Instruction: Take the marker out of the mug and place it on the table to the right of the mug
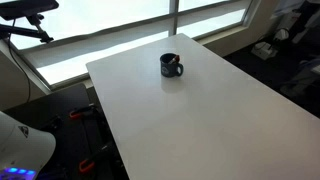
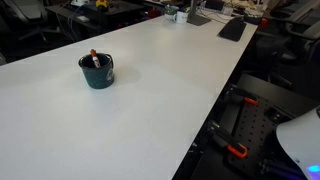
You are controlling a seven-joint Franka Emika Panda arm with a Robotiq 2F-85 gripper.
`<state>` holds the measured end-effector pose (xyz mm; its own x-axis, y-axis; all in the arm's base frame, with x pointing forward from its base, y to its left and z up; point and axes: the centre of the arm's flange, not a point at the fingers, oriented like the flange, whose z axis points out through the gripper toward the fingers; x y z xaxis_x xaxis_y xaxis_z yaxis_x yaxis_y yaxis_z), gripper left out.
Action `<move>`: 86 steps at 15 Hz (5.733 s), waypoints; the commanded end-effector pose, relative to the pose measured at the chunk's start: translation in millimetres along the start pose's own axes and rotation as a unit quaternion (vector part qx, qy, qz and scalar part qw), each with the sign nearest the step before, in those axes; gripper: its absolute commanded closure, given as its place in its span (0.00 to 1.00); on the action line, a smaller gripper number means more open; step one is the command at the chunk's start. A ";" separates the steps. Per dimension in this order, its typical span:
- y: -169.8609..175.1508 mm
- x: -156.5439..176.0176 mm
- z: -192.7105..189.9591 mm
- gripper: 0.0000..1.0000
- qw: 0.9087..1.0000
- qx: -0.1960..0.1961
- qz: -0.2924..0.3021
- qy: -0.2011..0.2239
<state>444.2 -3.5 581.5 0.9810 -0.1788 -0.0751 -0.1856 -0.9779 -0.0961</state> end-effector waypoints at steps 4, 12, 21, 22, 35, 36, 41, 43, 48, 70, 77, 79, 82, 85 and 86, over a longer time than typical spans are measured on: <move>0.0 0.0 0.0 0.00 1.000 0.000 0.000 0.000; 0.0 0.0 0.0 0.00 1.000 0.000 0.000 0.000; 0.0 0.0 0.0 0.00 1.000 0.000 0.000 0.000; 0.0 0.0 0.0 0.00 1.000 0.000 0.000 0.000; -3.4 -1.0 4.1 0.00 1.000 -0.004 0.004 0.001; -7.1 0.3 9.0 0.00 1.000 -0.006 0.004 -0.003; -19.0 31.2 34.3 0.00 1.000 -0.008 0.004 0.006; -20.0 53.1 42.8 0.00 1.000 -0.006 0.006 0.019; -17.8 99.1 73.5 0.00 1.000 -0.006 0.017 0.018; -24.8 146.2 171.5 0.00 0.994 -0.001 0.001 -0.114; -69.9 184.3 247.1 0.00 0.993 0.022 -0.021 -0.113; -72.3 196.7 260.9 0.00 0.993 0.022 -0.020 -0.115; -71.6 214.5 272.7 0.00 0.992 0.025 -0.023 -0.122; -76.8 232.5 272.6 0.00 0.993 0.030 -0.022 -0.115; -68.6 212.6 279.5 0.00 0.993 0.021 -0.026 -0.115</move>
<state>650.2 55.9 294.7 0.9515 -0.0941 -0.2931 -0.1418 -0.9790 -0.1462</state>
